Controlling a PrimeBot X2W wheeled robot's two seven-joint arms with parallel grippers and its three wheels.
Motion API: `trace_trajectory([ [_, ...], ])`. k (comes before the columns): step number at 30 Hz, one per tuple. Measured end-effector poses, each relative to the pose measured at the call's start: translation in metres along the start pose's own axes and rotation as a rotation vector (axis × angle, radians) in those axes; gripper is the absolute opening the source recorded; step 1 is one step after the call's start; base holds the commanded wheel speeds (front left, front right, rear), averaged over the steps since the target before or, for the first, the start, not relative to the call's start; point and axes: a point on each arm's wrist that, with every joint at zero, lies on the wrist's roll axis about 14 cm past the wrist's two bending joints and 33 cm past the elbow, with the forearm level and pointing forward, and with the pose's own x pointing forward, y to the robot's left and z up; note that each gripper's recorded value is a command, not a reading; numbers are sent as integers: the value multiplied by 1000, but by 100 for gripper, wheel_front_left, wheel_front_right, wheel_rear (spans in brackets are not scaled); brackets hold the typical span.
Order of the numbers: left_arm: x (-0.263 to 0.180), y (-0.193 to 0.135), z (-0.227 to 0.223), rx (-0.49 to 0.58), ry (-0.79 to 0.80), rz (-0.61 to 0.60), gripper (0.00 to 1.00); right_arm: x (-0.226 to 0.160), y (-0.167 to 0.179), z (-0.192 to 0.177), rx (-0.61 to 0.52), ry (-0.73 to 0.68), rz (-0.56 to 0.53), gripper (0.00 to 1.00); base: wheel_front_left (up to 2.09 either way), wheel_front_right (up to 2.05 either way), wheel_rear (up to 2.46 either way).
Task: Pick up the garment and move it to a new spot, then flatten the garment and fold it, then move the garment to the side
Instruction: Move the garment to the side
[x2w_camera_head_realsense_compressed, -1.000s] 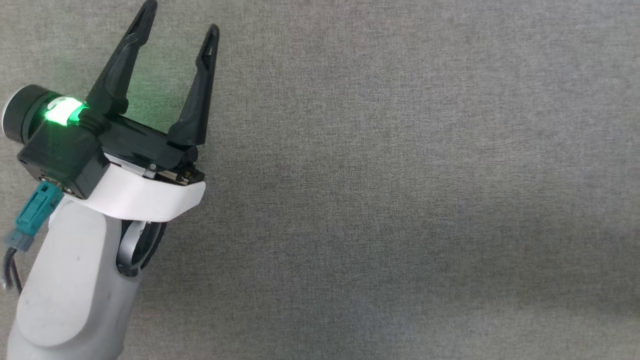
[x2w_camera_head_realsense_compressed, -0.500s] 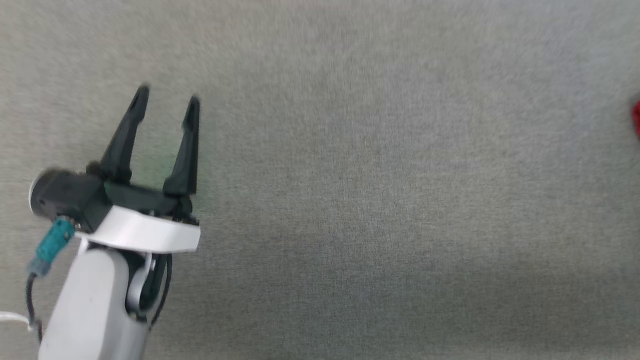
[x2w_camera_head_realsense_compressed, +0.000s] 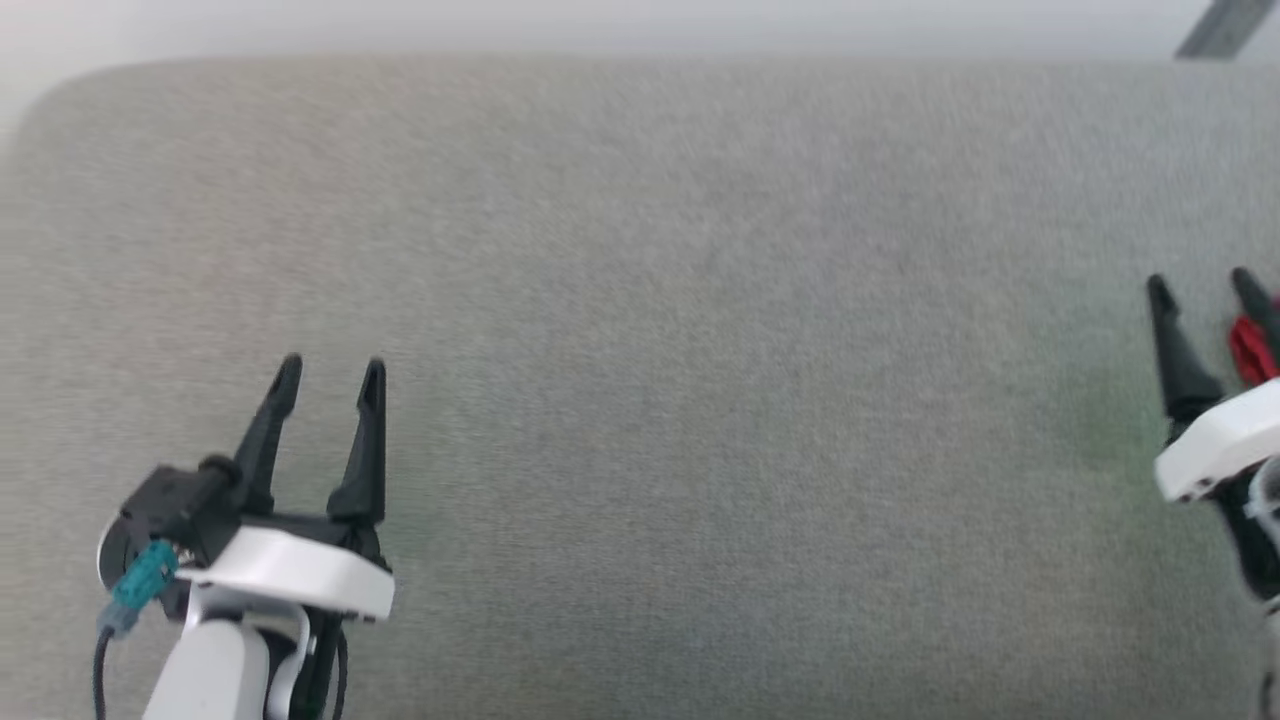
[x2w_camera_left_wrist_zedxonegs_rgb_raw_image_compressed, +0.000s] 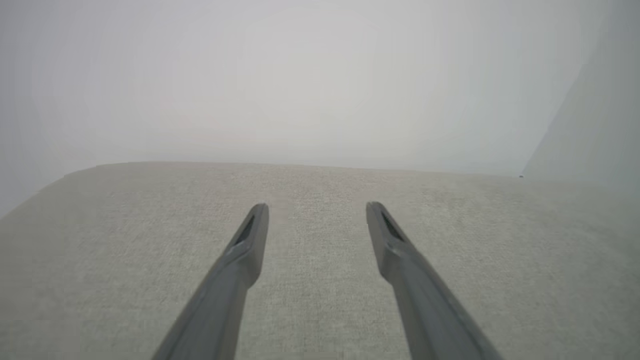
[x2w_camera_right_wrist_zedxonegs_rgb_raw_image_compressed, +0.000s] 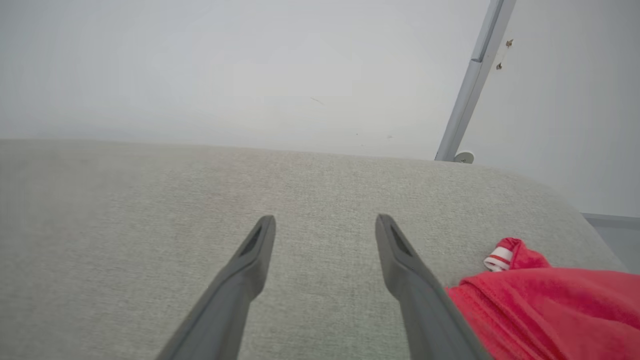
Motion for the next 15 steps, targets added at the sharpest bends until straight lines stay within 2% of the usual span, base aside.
trace_trajectory([
  [4, -23, 12, 5, -6, -5, 52, 100, -10, 28, 4, 43, -56, 48, 100, 0, 0, 0],
  [15, -70, 26, 21, 6, -42, 113, 100, -50, 57, 18, 123, -167, 72, 100, 0, 0, 0],
])
